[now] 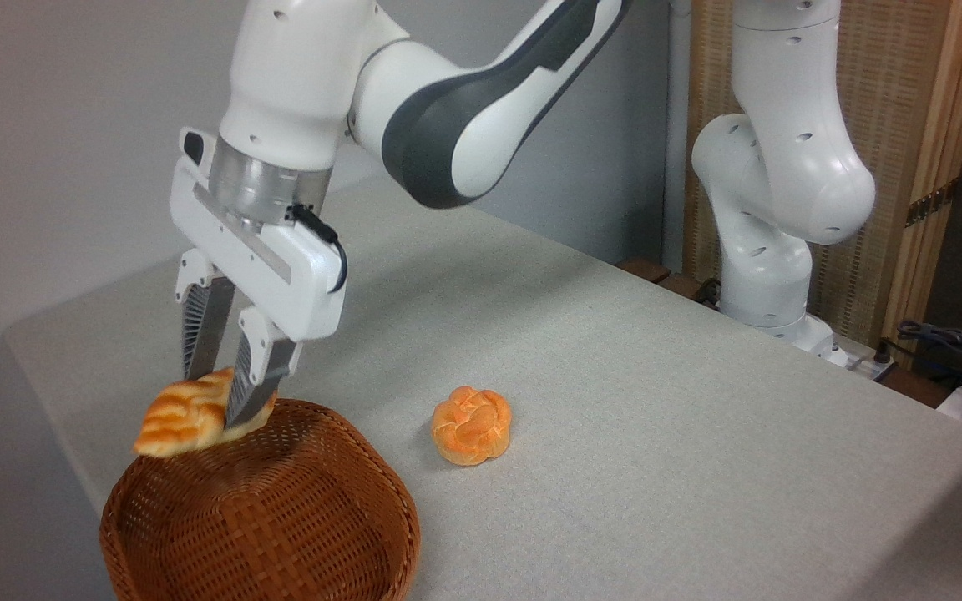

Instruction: Put bread into the basket

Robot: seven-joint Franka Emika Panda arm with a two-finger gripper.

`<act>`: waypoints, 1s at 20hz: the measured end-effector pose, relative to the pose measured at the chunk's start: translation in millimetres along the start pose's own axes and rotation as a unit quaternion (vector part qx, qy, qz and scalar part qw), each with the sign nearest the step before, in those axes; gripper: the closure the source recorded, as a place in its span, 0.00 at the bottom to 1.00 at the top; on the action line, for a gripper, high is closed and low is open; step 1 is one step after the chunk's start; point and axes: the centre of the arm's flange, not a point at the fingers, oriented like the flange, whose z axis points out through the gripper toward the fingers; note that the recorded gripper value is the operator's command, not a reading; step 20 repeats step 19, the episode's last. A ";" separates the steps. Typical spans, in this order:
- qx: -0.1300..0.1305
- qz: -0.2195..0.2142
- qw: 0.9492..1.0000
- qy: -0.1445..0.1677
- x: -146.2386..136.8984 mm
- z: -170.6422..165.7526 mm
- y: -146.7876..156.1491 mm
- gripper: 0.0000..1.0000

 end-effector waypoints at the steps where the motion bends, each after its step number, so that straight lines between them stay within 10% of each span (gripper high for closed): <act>1: 0.001 -0.002 1.000 0.000 -0.7 3.1 -1.5 0.00; 12: -0.011 0.001 1.000 -0.003 4.3 -14.8 3.5 0.00; 20: -0.038 0.065 0.988 -0.135 2.2 -89.9 25.7 0.00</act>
